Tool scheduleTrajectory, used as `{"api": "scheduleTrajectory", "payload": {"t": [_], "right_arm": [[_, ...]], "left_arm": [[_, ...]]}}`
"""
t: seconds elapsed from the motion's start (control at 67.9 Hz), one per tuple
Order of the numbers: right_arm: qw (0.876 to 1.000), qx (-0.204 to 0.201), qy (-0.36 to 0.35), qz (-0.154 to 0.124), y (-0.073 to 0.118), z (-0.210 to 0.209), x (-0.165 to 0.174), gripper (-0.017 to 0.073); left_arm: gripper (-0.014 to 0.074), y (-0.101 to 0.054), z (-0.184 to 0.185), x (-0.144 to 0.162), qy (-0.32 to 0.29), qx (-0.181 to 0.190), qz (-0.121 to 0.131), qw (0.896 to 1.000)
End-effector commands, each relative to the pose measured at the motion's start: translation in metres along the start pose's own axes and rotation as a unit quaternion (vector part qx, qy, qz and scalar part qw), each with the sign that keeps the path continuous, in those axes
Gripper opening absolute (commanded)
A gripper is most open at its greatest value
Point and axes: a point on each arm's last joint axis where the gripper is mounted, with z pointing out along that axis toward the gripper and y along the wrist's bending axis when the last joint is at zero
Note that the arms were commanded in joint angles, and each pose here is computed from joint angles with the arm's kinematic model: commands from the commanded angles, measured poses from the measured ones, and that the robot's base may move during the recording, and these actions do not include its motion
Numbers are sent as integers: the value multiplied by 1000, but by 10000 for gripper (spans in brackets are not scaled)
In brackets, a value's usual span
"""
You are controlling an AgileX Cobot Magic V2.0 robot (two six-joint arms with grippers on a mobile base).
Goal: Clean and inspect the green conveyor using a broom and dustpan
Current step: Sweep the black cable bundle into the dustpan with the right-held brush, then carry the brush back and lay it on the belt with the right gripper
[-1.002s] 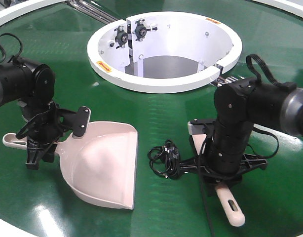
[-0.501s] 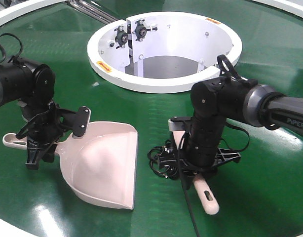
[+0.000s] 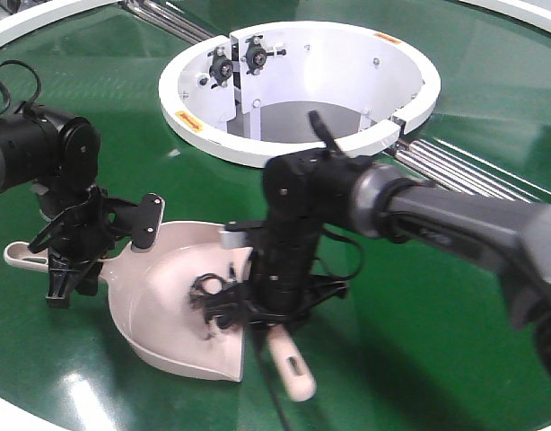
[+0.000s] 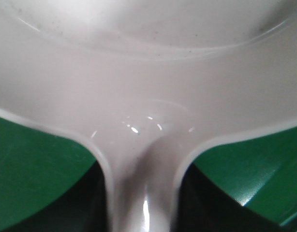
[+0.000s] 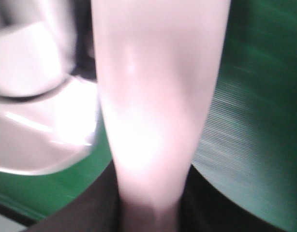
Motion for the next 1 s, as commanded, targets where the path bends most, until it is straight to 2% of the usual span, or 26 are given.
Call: {"api": "scheduleTrajectory", "payload": {"t": [0.0, 0.074, 0.206, 0.324, 0.442, 0.56, 0.722, 0.825, 0.987], "right_arm": [[998, -51, -4, -47, 34, -23, 5, -5], [996, -60, -15, -62, 46, -27, 2, -5], [995, -67, -31, -72, 52, -36, 1, -5], [995, -51, -48, -73, 45, -46, 0, -5], [996, -33, -66, -58, 32, -58, -1, -4], [995, -5, -87, -46, 9, -74, 3, -2], [992, 54, -110, -21, -36, -97, 20, -2], [989, 85, -123, 5, -69, -106, 34, -2], [984, 79, -154, 48, -118, -119, 61, -2]], "left_arm": [[-8, -2, -25, 0, -9, -30, 1, 1000], [-8, -2, -25, 0, -9, -30, 1, 1000], [-8, -2, -25, 0, -9, -30, 1, 1000], [-8, -2, -25, 0, -9, -30, 1, 1000], [-8, -2, -25, 0, -9, -30, 1, 1000], [-8, -2, -25, 0, -9, -30, 1, 1000], [-8, -2, -25, 0, -9, -30, 1, 1000], [-7, -2, -25, 0, -9, -30, 1, 1000], [-7, -2, -25, 0, -9, -30, 1, 1000]]}}
